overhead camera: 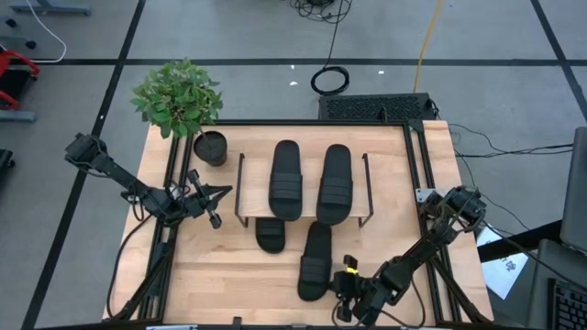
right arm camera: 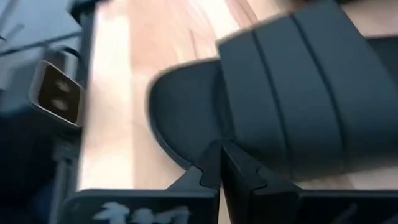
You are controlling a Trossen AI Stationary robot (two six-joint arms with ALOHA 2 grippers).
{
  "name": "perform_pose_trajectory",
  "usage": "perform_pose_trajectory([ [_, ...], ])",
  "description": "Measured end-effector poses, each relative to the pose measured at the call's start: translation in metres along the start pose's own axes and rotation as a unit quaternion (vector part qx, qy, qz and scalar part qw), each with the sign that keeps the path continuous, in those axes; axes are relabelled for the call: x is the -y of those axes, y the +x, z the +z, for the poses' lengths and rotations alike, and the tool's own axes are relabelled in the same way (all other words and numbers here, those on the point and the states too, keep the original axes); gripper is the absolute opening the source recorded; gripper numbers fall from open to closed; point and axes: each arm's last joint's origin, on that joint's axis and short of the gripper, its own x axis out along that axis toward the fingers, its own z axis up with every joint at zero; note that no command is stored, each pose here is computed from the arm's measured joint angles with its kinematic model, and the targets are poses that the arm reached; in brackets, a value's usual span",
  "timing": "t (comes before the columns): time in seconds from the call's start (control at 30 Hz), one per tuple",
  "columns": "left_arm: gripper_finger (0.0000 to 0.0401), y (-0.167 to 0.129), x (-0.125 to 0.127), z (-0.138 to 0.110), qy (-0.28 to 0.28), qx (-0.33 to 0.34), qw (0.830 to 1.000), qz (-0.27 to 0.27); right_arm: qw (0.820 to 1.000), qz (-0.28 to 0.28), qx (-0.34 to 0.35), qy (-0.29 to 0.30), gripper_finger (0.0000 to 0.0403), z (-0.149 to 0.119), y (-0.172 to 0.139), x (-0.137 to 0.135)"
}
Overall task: Pick and place slides into the shelf
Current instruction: Put the black slide under the shelf
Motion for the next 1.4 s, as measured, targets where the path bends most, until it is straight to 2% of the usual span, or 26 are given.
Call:
perform_pose_trajectory([
  [0.2,0.0024,0.000,0.000,0.000,-0.001,0.000,1.000,0.000,0.998,0.043,0.048,-0.014,0.0000,0.015,-0.006,-0.010],
  [0.33,0.0024,0.000,0.000,0.000,-0.001,0.000,1.000,0.000,0.994,0.098,0.042,-0.002,0.0000,0.019,-0.009,-0.017],
  [0.7,0.0024,0.000,0.000,0.000,0.001,-0.001,1.000,-0.001,0.985,0.170,0.019,0.027,0.0000,0.002,0.013,-0.026],
  [1.1,0.0024,0.000,0.000,0.000,0.001,-0.001,1.000,-0.001,0.983,0.178,-0.012,0.032,0.0000,-0.008,0.024,-0.024],
  [1.3,0.0024,0.000,0.000,0.000,0.001,-0.001,1.000,-0.001,0.989,0.141,-0.012,0.032,0.0000,-0.002,0.032,-0.013],
  [1.4,0.0024,0.000,0.000,0.000,0.001,-0.001,1.000,-0.001,0.989,0.142,-0.020,0.038,0.0000,0.002,0.037,-0.009],
])
